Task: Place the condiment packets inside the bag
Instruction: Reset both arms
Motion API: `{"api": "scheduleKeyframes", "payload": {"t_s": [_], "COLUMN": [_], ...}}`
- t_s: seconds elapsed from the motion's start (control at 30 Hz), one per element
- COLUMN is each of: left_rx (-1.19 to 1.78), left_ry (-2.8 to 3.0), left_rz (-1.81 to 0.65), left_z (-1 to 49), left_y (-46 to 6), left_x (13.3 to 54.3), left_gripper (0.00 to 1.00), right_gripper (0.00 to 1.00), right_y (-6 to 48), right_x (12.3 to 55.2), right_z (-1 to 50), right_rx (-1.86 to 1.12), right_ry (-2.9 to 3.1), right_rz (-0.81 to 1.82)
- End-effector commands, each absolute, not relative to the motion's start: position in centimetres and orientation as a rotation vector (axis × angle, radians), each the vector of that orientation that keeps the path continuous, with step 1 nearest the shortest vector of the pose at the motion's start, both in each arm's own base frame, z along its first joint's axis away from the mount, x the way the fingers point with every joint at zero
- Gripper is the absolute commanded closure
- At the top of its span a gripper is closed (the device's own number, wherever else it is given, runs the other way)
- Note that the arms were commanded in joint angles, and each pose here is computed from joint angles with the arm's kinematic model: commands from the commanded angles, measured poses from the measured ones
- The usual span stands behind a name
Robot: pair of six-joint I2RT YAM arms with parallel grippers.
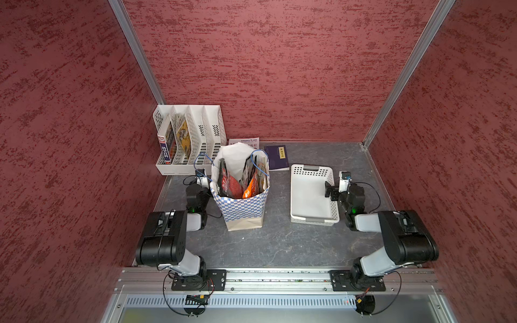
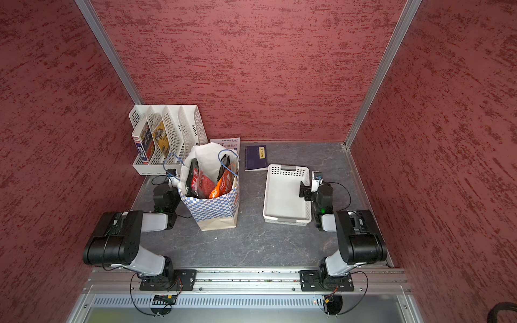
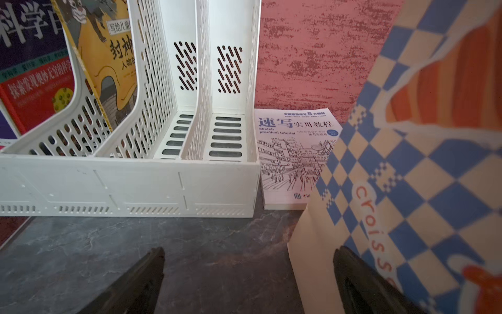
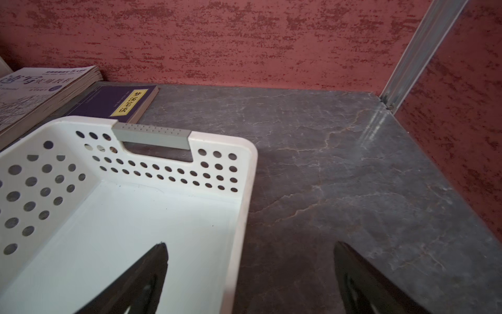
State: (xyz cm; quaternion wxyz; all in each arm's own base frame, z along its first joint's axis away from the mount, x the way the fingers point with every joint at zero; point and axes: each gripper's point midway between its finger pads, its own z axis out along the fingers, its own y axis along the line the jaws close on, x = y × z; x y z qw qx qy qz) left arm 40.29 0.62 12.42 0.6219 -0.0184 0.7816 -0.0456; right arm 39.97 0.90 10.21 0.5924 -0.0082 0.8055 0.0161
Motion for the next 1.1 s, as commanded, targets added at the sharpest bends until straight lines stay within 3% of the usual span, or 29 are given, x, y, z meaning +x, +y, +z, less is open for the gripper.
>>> {"api": "scheduleKeyframes", "payload": {"t_s": [0.0, 1.07], "left_rx": [-0.064, -0.056], "left_ry": [1.831, 1.830], "left_rz": [-0.099, -0.082], "left_z": [11.61, 11.62], "left_y": [0.69, 0.46], "left_x": [40.17, 40.19], "left_gripper": [0.00, 0.00], "right_gripper": [0.01, 0.01], "right_y": [0.76, 0.76], "right_x": [40.69, 40.58], "right_z": [11.45, 11.61], "right_rx": [0.005, 0.004], "right_ry": [1.839, 1.833], "right_rz": [0.059, 0.056]}}
